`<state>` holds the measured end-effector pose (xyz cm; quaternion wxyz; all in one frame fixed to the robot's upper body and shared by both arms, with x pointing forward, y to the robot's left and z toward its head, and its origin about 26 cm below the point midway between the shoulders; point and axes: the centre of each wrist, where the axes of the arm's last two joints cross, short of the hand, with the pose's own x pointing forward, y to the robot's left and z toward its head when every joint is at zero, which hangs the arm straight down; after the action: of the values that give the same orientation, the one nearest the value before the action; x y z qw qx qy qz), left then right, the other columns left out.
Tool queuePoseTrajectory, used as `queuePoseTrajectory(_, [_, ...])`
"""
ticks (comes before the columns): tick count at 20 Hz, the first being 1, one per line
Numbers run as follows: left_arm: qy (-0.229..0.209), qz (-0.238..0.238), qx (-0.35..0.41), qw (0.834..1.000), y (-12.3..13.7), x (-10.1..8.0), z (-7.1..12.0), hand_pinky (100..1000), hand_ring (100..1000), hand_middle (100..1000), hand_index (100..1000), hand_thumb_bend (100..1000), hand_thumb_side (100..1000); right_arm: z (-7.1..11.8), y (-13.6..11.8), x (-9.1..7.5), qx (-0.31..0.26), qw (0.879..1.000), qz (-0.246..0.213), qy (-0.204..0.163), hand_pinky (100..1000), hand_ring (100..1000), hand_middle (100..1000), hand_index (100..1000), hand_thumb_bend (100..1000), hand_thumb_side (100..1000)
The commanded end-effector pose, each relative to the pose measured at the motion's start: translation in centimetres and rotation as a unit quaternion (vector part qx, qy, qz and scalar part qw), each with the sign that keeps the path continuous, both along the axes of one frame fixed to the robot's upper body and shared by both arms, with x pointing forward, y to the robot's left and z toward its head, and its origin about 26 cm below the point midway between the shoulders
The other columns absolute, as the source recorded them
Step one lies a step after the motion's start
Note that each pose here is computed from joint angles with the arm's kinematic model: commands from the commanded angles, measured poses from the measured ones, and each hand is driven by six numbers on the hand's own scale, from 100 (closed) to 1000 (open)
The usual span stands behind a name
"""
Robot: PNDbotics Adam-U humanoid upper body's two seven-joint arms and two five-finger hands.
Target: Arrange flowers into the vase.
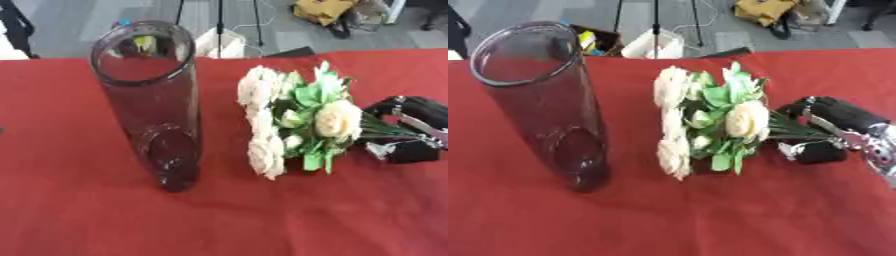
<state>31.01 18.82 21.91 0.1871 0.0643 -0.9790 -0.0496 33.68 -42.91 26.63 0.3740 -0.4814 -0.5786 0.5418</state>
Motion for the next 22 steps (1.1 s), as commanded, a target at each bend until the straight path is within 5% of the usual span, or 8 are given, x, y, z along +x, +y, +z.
queuePoseTrajectory(1, [-0.012, -0.006, 0.007, 1.000, -0.2, -0.3, 0.6, 717, 615, 794, 871, 100, 1000, 0.8, 0.1, -0.2, -0.005, 1.000, 0.000, -0.007, 747, 786, 362, 786, 100, 635])
queuePoseTrajectory(14, [-0.009, -0.006, 0.011, 1.000, -0.3, -0.4, 0.5, 718, 615, 794, 871, 100, 1000, 1.1, 0.8, -0.7, 0.013, 0.998, 0.011, -0.061, 632, 701, 212, 680, 100, 437])
queuePoseTrajectory(18, [-0.009, -0.006, 0.012, 1.000, -0.3, -0.4, 0.5, 718, 615, 795, 871, 100, 1000, 1.1, 1.0, -0.7, 0.025, 0.996, 0.014, -0.083, 551, 607, 100, 590, 100, 428])
queuePoseTrajectory(22, [-0.009, -0.005, 0.013, 1.000, -0.3, -0.4, 0.5, 718, 614, 795, 871, 100, 1000, 1.0, 1.1, -0.6, 0.031, 0.995, 0.016, -0.098, 518, 536, 100, 536, 100, 454])
